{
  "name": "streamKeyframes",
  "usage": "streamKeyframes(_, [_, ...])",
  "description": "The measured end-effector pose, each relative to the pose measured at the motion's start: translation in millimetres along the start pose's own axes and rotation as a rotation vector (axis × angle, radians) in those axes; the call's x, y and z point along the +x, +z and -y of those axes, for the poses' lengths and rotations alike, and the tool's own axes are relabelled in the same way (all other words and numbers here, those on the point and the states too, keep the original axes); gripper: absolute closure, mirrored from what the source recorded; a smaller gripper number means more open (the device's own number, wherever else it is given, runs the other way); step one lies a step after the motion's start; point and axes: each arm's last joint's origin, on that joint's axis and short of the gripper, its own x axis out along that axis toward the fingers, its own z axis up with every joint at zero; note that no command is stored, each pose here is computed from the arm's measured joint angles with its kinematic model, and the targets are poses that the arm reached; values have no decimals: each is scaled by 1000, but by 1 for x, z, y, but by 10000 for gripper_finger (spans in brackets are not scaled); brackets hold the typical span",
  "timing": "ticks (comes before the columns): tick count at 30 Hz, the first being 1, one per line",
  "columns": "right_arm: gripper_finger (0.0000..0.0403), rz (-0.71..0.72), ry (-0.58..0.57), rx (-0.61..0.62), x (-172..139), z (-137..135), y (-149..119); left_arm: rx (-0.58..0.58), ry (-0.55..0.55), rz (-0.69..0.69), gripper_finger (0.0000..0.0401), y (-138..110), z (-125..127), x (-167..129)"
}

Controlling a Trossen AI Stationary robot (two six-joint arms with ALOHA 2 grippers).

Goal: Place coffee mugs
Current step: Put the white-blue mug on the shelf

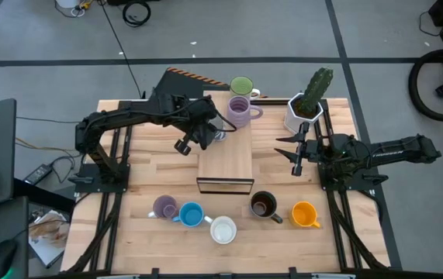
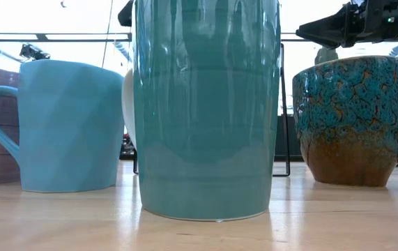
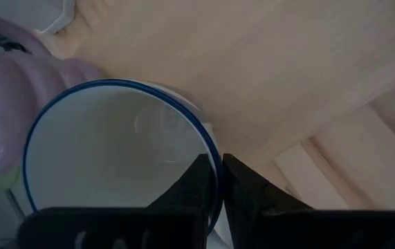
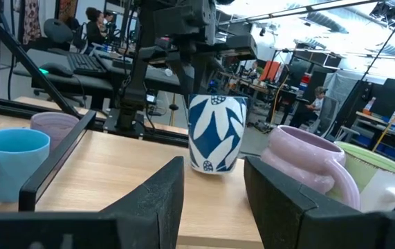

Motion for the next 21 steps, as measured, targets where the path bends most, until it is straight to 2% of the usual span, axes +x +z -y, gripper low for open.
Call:
streamKeyframes(6, [245,-3,1,-1,0,0,0,-1,47,-51,338,-1,-2,0])
streamKeyframes(15, [245,-3,1,-1,0,0,0,-7,99,-35,277,2,-6,0])
streamKeyframes(21, [245,-3,1,-1,0,0,0,7,122,-61,267,1,-7,0])
